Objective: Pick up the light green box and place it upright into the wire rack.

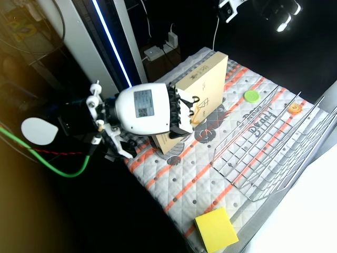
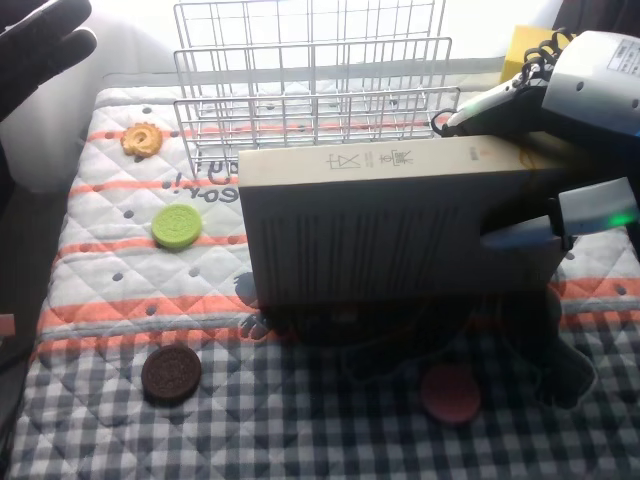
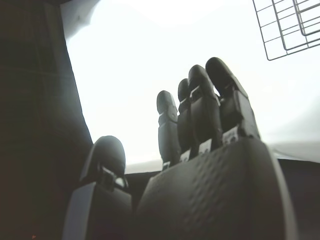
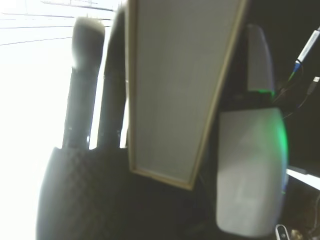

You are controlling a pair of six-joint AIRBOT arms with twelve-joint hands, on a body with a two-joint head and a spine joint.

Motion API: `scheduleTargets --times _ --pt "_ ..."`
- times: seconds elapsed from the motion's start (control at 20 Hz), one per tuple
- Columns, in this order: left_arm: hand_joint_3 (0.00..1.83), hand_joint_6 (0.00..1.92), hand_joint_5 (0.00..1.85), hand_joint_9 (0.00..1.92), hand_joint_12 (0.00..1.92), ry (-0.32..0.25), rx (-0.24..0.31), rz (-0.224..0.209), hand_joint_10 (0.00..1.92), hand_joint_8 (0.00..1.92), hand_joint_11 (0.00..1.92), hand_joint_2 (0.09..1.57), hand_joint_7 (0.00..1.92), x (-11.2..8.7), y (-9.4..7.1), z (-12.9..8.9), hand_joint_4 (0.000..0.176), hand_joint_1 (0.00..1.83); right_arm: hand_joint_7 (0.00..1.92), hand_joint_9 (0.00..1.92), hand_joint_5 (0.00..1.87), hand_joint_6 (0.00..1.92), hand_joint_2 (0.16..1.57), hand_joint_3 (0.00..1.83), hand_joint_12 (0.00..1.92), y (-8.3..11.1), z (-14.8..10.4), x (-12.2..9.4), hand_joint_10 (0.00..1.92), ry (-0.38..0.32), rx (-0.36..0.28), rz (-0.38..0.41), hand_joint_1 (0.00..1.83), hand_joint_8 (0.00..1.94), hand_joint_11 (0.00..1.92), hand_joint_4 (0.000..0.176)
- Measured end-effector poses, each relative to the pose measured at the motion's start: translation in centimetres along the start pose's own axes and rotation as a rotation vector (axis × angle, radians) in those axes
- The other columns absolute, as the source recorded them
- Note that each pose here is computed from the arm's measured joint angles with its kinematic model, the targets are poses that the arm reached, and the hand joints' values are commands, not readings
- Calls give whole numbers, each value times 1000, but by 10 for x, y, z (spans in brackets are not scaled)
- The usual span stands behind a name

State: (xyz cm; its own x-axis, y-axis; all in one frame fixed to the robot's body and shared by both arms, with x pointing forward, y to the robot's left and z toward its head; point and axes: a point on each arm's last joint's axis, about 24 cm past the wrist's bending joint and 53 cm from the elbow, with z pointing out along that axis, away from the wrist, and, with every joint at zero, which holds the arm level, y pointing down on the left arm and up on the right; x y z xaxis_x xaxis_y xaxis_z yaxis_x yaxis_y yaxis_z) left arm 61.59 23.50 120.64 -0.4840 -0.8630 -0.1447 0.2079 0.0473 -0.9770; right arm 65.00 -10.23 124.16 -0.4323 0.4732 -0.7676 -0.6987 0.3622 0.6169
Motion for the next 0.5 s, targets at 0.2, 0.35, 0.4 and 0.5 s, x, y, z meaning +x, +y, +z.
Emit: scheduleTargets --times 0.2,0.35,0.4,0.5 --pt "0 0 511 355 723 0 0 0 0 0 51 1234 354 0 0 0 47 268 1248 1257 825 1204 1197 0 1712 8 1 -6 1326 -18 -29 -6 1120 936 1135 0" --pt "0 0 505 356 714 0 2 0 4 3 61 1226 358 0 0 0 65 261 1204 1213 854 1160 1181 1 1843 23 3 -39 1459 -108 -87 -1 1123 1049 1113 0" --pt "0 0 493 352 712 0 2 0 2 1 63 1227 355 0 -1 0 73 245 1112 1141 882 1117 1168 0 1905 27 3 -50 1820 -136 -100 -2 1130 1468 1154 0" --pt "0 0 488 335 703 -2 5 0 0 0 37 1228 346 0 -1 0 74 225 1209 1259 791 1256 1216 1 1516 36 2 -74 1258 -193 -128 -12 1104 917 1106 0"
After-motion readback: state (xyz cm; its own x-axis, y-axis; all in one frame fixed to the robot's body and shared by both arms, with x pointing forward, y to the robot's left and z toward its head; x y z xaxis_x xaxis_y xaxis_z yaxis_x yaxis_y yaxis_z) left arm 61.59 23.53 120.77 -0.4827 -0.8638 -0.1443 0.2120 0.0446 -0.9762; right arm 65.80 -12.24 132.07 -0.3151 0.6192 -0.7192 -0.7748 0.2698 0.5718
